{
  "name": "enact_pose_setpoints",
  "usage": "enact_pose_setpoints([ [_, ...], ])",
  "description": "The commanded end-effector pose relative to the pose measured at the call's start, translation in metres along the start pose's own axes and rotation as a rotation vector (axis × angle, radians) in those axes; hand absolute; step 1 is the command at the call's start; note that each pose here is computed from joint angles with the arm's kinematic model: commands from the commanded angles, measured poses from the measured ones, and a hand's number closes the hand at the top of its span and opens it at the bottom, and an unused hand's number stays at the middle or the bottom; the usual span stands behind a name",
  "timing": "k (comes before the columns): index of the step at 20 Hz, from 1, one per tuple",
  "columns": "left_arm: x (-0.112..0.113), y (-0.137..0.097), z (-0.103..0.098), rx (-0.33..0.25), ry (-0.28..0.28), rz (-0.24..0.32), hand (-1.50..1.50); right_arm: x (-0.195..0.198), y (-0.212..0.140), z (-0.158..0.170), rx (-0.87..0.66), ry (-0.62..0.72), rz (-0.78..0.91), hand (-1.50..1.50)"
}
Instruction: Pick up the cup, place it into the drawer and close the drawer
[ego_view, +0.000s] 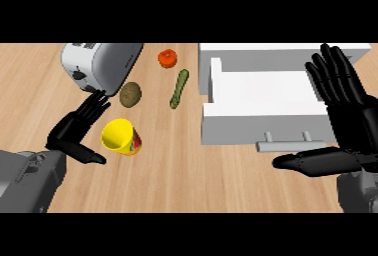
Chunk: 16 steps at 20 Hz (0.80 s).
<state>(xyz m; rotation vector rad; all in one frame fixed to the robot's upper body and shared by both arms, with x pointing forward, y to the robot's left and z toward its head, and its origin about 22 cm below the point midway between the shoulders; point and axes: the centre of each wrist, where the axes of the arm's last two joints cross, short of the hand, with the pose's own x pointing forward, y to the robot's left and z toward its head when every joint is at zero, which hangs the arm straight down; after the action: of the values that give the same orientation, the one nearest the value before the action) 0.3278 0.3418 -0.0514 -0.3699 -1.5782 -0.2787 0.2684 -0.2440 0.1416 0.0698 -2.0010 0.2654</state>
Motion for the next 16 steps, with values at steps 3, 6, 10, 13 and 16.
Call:
enact_pose_setpoints([
  [3, -0.034, -0.007, 0.010, -0.020, -0.014, 0.003, -1.50, 0.002, -0.005, -0.009, -0.006, -0.021, -0.024, -1.50],
  [6, -0.042, 0.001, 0.029, -0.011, -0.012, -0.021, -1.50, 0.010, -0.011, 0.005, -0.007, -0.009, 0.005, -1.50],
  [10, -0.050, 0.006, 0.046, 0.014, -0.016, -0.013, -1.50, 0.016, -0.011, -0.009, 0.008, 0.001, -0.016, -1.50],
  [13, -0.057, -0.014, 0.028, 0.030, -0.047, -0.005, -1.50, -0.004, -0.014, -0.003, 0.021, -0.024, -0.008, -1.50],
  [16, -0.055, -0.017, 0.018, 0.024, -0.056, 0.001, -1.50, 0.005, -0.017, -0.015, 0.021, -0.022, -0.019, -1.50],
])
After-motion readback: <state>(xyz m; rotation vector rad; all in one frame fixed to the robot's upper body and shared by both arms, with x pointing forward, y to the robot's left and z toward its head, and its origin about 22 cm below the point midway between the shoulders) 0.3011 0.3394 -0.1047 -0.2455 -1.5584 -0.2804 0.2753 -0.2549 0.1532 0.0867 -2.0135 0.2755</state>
